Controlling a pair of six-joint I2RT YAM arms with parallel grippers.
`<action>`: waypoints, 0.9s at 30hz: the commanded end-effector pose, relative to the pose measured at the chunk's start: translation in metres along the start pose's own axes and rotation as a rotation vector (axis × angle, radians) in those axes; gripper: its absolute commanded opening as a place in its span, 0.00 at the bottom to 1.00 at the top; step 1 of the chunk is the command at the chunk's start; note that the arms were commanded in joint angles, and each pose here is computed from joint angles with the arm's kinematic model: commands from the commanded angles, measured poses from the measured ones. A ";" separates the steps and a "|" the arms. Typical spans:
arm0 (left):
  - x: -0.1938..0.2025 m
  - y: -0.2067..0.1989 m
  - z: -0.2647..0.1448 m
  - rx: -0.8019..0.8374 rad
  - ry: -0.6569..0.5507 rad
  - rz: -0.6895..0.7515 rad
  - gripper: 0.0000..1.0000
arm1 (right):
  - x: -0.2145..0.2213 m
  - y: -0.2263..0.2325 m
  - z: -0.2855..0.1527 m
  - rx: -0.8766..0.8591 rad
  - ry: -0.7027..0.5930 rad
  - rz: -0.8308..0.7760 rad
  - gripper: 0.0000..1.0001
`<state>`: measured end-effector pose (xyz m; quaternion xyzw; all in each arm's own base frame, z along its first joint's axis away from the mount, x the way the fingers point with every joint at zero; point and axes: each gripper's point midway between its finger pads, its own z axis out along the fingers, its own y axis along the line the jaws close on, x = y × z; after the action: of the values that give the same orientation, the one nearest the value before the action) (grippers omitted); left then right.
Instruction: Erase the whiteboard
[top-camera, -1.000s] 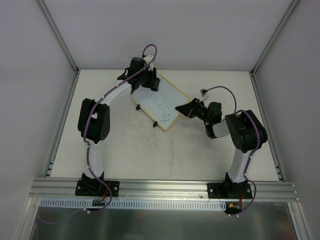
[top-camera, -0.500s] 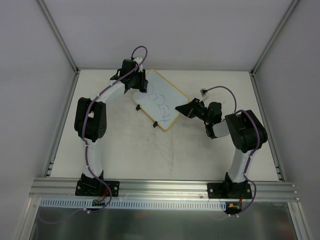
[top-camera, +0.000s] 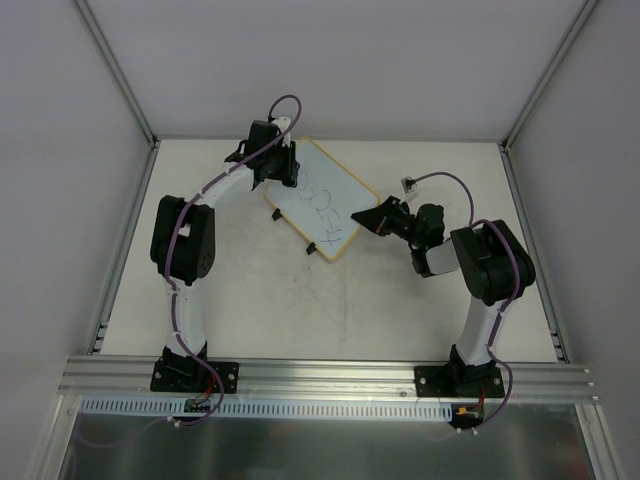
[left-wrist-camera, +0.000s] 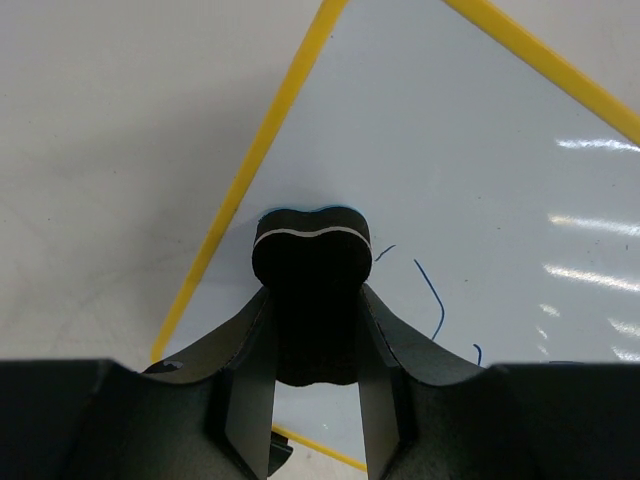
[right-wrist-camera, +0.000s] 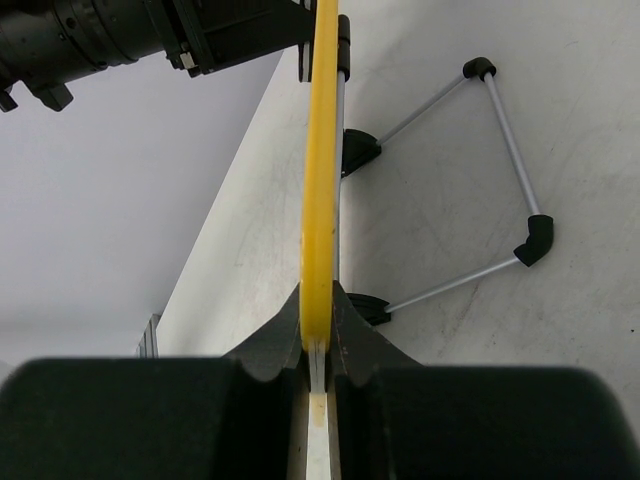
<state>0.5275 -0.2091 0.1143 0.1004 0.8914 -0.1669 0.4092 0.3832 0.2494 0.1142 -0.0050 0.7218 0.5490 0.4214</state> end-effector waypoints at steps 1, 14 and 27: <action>0.032 -0.062 -0.003 0.128 0.092 0.062 0.00 | -0.039 0.052 -0.001 -0.190 -0.130 -0.196 0.00; 0.051 -0.129 -0.018 0.261 0.124 0.118 0.00 | -0.040 0.054 -0.001 -0.193 -0.131 -0.198 0.00; 0.064 -0.104 -0.023 0.224 0.159 0.045 0.00 | -0.041 0.055 -0.003 -0.197 -0.132 -0.203 0.00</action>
<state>0.4671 -0.2858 0.1224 0.1756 0.8801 -0.2009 0.3927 0.3839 0.2470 0.1134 -0.0034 0.7229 0.5483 0.4204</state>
